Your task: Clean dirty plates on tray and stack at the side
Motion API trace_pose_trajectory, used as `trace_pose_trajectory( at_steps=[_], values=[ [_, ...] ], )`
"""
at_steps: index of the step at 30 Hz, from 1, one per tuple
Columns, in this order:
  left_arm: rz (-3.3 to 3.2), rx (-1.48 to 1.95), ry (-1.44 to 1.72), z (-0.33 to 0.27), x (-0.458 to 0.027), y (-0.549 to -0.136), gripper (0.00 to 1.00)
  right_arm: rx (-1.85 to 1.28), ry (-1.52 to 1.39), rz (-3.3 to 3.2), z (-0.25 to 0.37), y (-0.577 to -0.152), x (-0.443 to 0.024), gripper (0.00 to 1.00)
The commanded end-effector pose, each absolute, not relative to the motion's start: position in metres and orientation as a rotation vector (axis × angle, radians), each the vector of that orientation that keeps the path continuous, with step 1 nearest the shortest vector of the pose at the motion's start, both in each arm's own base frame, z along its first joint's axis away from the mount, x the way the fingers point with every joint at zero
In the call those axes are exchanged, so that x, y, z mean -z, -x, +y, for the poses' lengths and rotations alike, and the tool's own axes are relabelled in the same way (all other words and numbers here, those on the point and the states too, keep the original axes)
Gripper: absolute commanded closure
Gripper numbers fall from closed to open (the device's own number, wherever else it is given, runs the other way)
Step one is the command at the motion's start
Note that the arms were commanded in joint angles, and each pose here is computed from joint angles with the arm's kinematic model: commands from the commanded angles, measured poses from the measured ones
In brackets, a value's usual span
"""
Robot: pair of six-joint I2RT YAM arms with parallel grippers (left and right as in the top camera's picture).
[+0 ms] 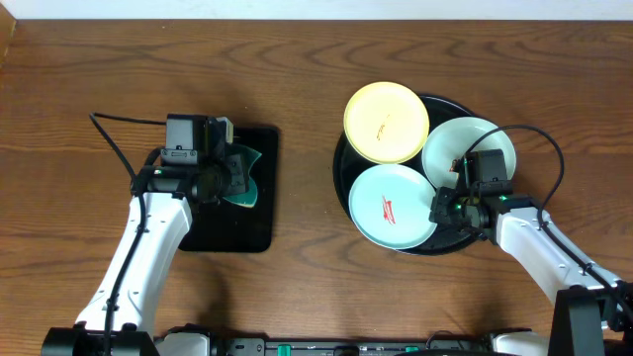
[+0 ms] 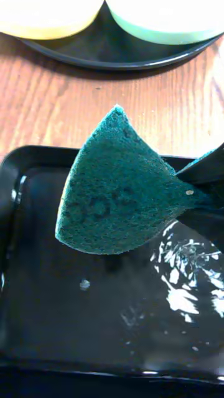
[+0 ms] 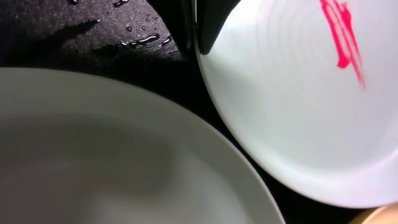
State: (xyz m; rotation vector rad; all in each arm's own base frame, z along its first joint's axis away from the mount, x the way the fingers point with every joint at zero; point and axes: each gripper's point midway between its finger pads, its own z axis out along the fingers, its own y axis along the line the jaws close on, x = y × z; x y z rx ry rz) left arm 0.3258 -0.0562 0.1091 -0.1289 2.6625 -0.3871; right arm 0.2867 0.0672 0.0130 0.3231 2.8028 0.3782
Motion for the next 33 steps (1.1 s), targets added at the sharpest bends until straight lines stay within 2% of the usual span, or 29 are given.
trace_pose_trajectory(
  at_steps=[1, 6, 15, 33],
  values=[
    [2.617, 0.353, 0.190, -0.050, -0.119, -0.337, 0.93, -0.367, -0.319, 2.812, 0.068, -0.284, -0.010, 0.99],
    [2.673, 0.228, 0.288, -0.033, -0.096, -0.339, 0.93, -0.344, -0.323, 2.810, 0.065, -0.284, -0.009, 0.99],
    [2.823, 0.236, 0.261, -0.060, -0.044, -0.336, 0.93, -0.346, -0.334, 2.810, 0.065, -0.284, -0.010, 0.99],
    [2.715, 0.333, 0.254, -0.104, -0.050, -0.359, 0.93, -0.346, -0.333, 2.810, 0.065, -0.284, -0.010, 0.99]
  ],
)
